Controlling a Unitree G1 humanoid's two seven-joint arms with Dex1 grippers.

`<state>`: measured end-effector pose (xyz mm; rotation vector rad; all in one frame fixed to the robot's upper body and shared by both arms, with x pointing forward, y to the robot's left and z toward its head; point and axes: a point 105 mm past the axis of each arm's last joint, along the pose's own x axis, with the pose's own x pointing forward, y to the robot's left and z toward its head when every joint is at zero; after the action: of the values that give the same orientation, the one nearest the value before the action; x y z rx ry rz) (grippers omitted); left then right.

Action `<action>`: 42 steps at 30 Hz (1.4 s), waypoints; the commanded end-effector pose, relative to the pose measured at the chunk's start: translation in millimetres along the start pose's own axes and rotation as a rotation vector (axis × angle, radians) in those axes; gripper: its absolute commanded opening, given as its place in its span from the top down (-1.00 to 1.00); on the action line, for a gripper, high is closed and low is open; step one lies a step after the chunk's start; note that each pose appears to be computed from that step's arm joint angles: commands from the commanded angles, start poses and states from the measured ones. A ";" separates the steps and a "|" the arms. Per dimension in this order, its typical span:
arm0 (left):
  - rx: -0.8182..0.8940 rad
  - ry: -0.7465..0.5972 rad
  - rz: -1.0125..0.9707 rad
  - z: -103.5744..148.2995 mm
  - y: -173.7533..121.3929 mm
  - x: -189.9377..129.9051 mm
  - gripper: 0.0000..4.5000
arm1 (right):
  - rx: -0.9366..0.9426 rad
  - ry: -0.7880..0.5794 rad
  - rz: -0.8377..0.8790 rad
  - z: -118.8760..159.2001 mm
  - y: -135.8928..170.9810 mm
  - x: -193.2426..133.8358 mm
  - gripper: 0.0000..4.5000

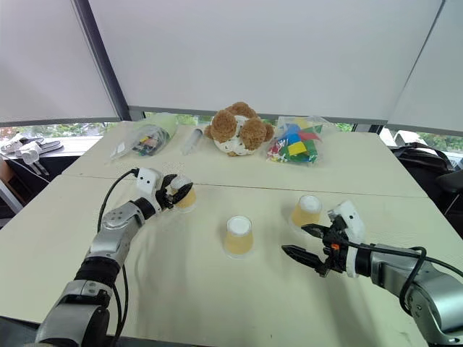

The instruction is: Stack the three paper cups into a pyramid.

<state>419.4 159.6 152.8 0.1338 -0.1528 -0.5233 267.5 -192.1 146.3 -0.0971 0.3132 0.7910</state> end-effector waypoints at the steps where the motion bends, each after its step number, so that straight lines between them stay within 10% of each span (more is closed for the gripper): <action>1: 0.037 -0.037 -0.023 10.5 -2.9 5.9 0.14 | -0.033 -0.040 -0.008 12.3 2.9 -5.3 -1.00; 8: -0.003 -0.081 -0.049 20.7 -7.6 0.0 0.14 | -0.031 -0.043 -0.016 15.2 1.2 -9.8 -1.00; 18: 0.012 -0.009 -0.487 36.1 -93.7 -50.2 0.14 | -0.023 -0.036 -0.031 13.3 -2.8 -13.4 -1.00; 41: 0.047 0.005 -0.461 16.8 -104.3 -37.2 0.14 | -0.026 -0.037 -0.055 11.3 -5.3 -13.6 -1.00; 42: 0.044 0.006 -0.460 15.3 -103.4 -37.4 -0.07 | -0.025 -0.037 -0.055 11.1 -5.3 -13.5 -1.00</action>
<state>333.4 87.8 141.3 0.2057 -0.0983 -0.9779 265.0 -200.1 152.4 -0.0882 0.3015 0.7551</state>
